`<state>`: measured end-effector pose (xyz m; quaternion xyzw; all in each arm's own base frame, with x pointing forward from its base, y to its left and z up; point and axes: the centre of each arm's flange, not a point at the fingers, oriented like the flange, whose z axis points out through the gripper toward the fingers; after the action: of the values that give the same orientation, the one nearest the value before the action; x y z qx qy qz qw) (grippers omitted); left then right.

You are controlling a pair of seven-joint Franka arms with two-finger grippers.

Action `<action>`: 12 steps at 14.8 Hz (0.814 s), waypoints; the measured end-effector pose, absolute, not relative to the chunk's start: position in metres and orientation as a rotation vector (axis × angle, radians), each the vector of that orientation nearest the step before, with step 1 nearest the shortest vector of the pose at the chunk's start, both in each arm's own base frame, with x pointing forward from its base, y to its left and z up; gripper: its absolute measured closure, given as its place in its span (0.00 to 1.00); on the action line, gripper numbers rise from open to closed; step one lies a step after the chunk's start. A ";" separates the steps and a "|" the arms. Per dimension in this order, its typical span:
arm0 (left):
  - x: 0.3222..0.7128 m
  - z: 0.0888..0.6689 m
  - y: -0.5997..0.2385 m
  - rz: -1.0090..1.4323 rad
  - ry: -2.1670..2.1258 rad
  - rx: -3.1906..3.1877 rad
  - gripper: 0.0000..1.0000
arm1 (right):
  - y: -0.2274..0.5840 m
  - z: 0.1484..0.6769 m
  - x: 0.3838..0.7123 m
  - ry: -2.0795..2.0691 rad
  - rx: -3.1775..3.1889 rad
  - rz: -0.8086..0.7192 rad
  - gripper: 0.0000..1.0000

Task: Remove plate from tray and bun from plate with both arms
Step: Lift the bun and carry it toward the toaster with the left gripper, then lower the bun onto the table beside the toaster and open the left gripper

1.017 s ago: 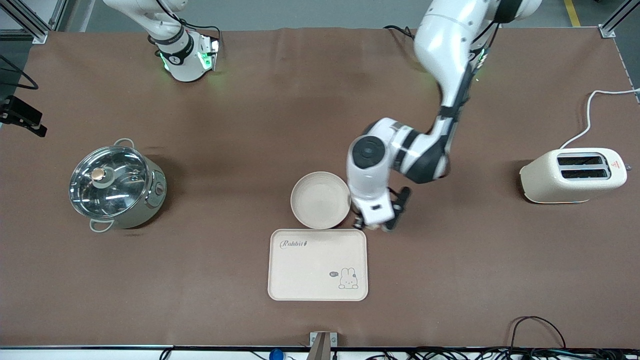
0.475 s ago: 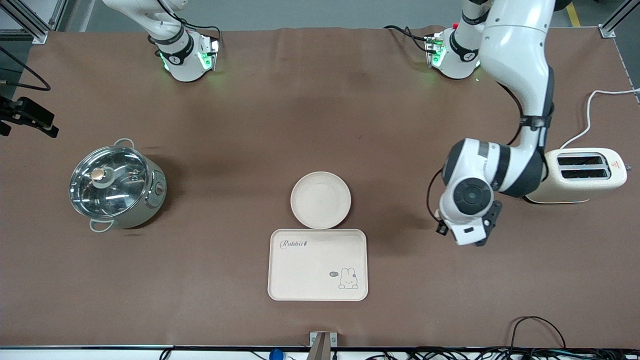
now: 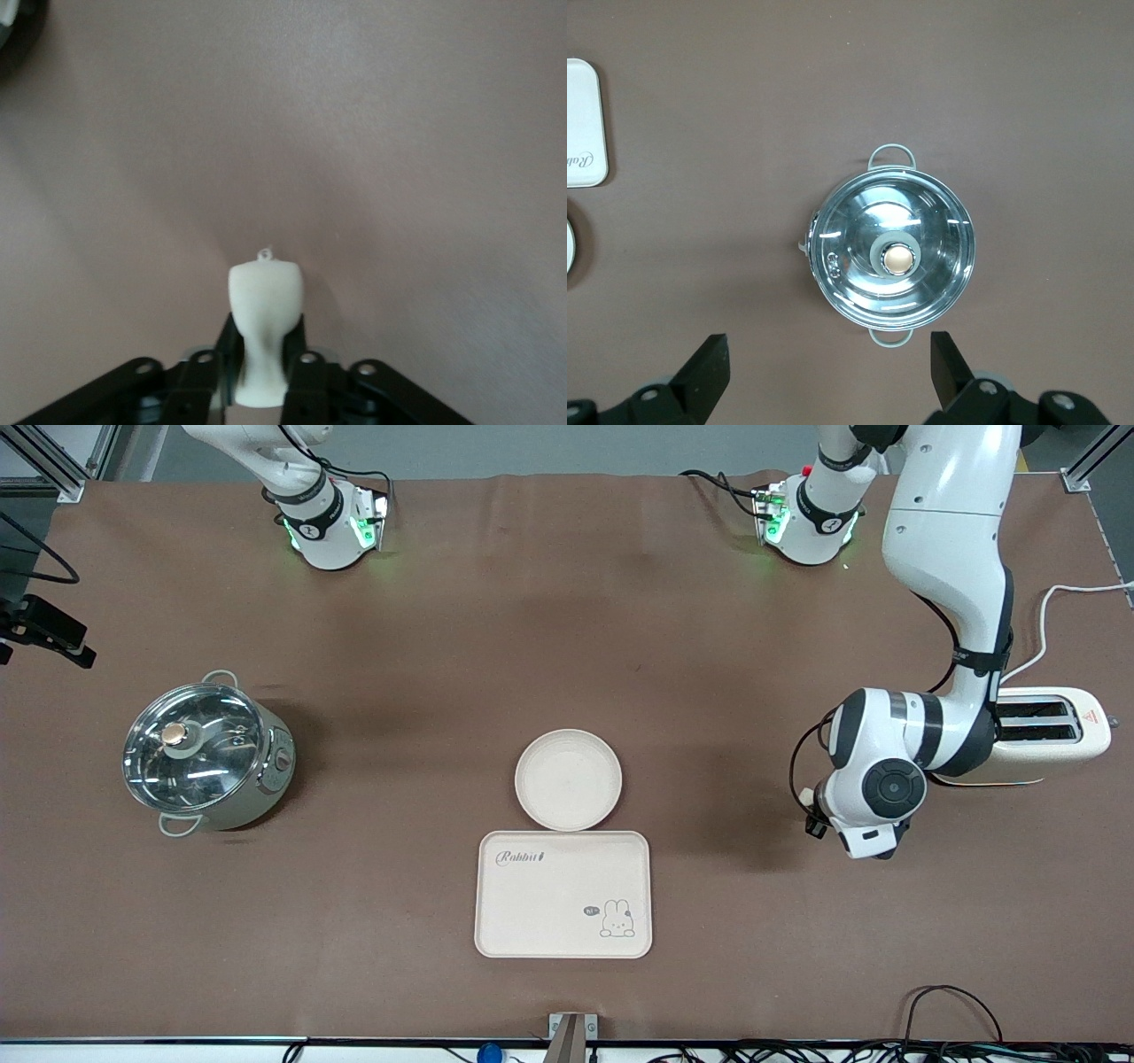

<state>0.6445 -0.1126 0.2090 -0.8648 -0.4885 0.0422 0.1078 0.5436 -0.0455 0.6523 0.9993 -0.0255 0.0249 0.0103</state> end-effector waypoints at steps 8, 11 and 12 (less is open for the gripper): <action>0.657 0.232 -0.125 0.091 -1.495 -2.644 0.00 | -0.045 0.653 0.545 -0.080 3.122 0.094 0.00; 0.664 0.298 -0.120 0.023 -1.520 -2.692 0.00 | -0.045 0.653 0.545 -0.080 3.122 0.094 0.00; 0.665 0.327 -0.118 0.017 -1.488 -2.721 0.00 | -0.045 0.653 0.545 -0.080 3.122 0.094 0.00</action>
<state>0.6647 -0.1183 0.3268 -0.8772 -0.4797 0.0054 0.0202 0.5450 -0.0452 0.6528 0.9992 -0.0255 0.0301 0.0087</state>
